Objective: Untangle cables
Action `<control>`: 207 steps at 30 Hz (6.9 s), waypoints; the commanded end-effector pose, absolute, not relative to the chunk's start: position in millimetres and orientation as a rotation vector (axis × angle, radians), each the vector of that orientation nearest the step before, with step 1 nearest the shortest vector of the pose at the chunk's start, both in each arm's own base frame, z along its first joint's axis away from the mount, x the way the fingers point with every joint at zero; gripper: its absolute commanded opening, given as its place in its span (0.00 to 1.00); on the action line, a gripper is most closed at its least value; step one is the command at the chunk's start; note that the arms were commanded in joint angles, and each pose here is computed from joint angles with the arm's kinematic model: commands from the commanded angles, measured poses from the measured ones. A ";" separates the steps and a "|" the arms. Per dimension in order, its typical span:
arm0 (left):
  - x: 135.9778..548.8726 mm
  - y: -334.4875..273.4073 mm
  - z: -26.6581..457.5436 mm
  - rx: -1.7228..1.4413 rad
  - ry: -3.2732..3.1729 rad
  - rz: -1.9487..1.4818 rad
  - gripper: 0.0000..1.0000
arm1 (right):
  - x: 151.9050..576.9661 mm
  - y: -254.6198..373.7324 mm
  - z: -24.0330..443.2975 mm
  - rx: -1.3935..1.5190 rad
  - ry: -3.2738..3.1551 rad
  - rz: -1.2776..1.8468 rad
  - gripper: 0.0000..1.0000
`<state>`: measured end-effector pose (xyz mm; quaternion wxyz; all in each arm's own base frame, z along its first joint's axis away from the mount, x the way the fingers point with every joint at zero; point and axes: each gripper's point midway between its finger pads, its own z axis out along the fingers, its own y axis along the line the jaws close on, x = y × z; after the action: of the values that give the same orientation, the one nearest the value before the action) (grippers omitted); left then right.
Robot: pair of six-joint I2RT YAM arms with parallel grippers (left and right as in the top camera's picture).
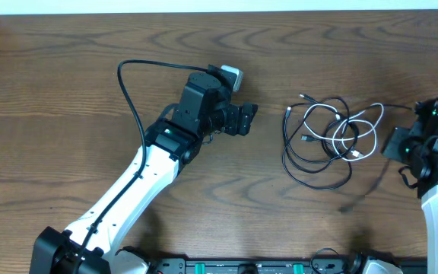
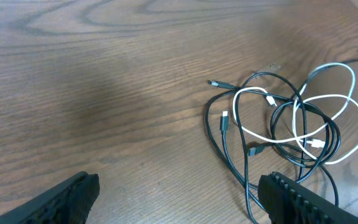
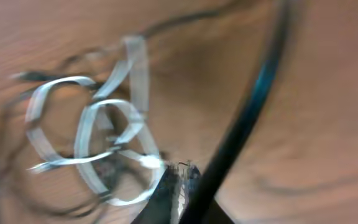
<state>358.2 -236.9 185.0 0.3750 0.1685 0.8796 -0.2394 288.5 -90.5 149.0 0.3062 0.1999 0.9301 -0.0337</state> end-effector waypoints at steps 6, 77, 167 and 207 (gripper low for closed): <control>359.8 -234.1 193.1 0.428 2.229 -0.604 0.86 | 277.0 -133.1 153.9 0.699 2.404 -0.385 0.99; 310.1 -266.8 307.5 0.656 1.841 -1.002 0.19 | 279.6 200.2 324.1 -0.962 1.456 1.175 0.01; 334.4 -208.8 317.7 0.957 1.566 -0.744 0.17 | 321.8 76.0 169.1 -0.273 2.279 0.888 0.90; 359.7 -215.2 54.4 1.039 2.386 -0.265 0.50 | 324.7 140.1 195.6 -0.464 2.146 1.006 0.96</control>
<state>352.6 -223.4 70.1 0.2696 0.3799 0.8717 -0.1520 325.0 139.0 197.7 0.3590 -0.1822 0.8281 0.3901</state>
